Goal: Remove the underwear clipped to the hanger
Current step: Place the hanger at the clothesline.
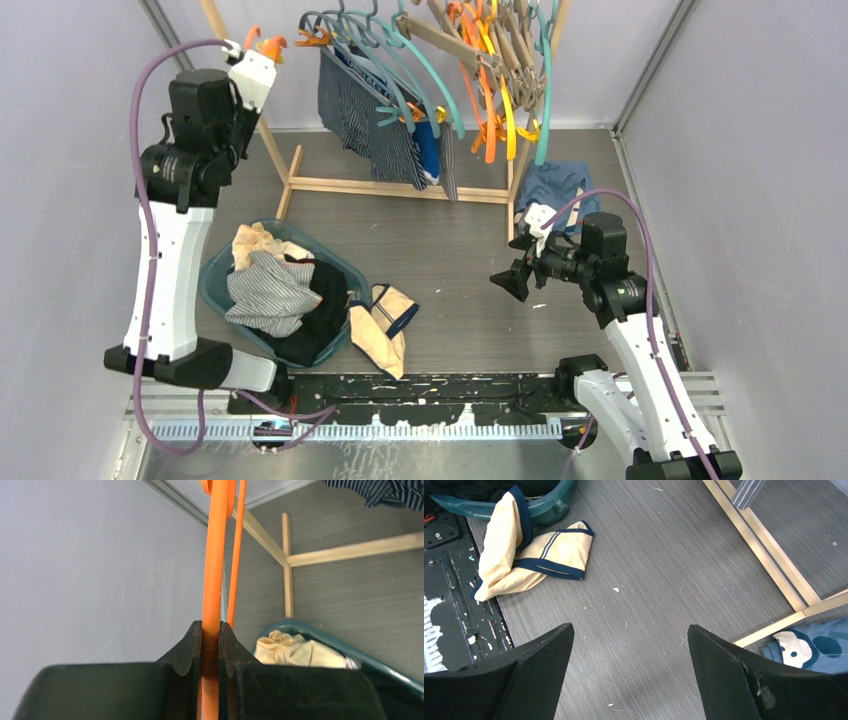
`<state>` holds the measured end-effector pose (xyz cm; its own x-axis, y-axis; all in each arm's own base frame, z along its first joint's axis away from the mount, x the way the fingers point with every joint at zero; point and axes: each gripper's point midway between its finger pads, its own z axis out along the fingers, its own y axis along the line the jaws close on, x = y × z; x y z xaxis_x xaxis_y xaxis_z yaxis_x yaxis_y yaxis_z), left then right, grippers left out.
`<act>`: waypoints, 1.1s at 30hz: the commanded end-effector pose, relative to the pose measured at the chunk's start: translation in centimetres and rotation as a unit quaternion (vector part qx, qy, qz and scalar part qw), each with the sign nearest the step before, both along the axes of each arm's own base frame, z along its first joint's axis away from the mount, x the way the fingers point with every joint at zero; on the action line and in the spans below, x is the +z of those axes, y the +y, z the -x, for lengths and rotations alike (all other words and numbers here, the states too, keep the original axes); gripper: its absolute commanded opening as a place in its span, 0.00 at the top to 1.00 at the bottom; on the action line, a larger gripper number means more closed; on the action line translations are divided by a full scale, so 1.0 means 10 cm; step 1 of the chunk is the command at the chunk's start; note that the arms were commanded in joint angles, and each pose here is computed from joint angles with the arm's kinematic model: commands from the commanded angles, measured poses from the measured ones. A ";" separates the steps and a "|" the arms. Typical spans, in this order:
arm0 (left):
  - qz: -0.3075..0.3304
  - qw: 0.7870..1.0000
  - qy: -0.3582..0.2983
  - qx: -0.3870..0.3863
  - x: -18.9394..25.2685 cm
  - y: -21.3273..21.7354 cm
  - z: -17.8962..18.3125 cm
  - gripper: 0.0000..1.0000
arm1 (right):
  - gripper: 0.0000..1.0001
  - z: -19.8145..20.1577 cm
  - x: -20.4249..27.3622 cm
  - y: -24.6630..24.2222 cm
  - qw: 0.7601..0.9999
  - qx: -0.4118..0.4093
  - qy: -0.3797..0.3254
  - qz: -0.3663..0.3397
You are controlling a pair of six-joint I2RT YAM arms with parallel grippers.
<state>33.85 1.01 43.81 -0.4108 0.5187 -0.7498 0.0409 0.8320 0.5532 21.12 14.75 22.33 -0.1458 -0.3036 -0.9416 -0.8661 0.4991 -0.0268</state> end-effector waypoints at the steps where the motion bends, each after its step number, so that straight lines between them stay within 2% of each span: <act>1: 0.036 0.996 -0.079 0.033 0.43 0.16 -0.19 1.00 | 0.10 -0.02 0.15 0.02 0.999 0.003 -0.031 -0.011; 6: 0.072 0.993 -0.086 0.034 0.47 0.23 -0.33 1.00 | 0.10 -0.01 0.15 0.03 1.000 0.007 -0.027 -0.014; 15: 0.120 0.982 -0.143 -0.017 0.69 0.04 -0.61 1.00 | 0.10 0.02 0.15 0.04 0.999 0.014 -0.028 -0.017; 26: 0.156 0.973 -0.165 -0.033 0.70 -0.07 -0.85 1.00 | 0.10 0.07 0.18 0.06 0.999 0.024 -0.029 -0.020; 33: 0.155 0.971 -0.180 -0.033 0.72 -0.06 -0.90 1.00 | 0.10 0.06 0.16 0.06 0.999 0.026 -0.023 -0.019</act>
<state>42.93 0.38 46.90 -0.2187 0.2867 -0.9327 -0.0085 0.9553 0.2956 20.47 15.13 22.70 -0.1318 -0.2880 -0.9485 -0.8820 0.4708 -0.0203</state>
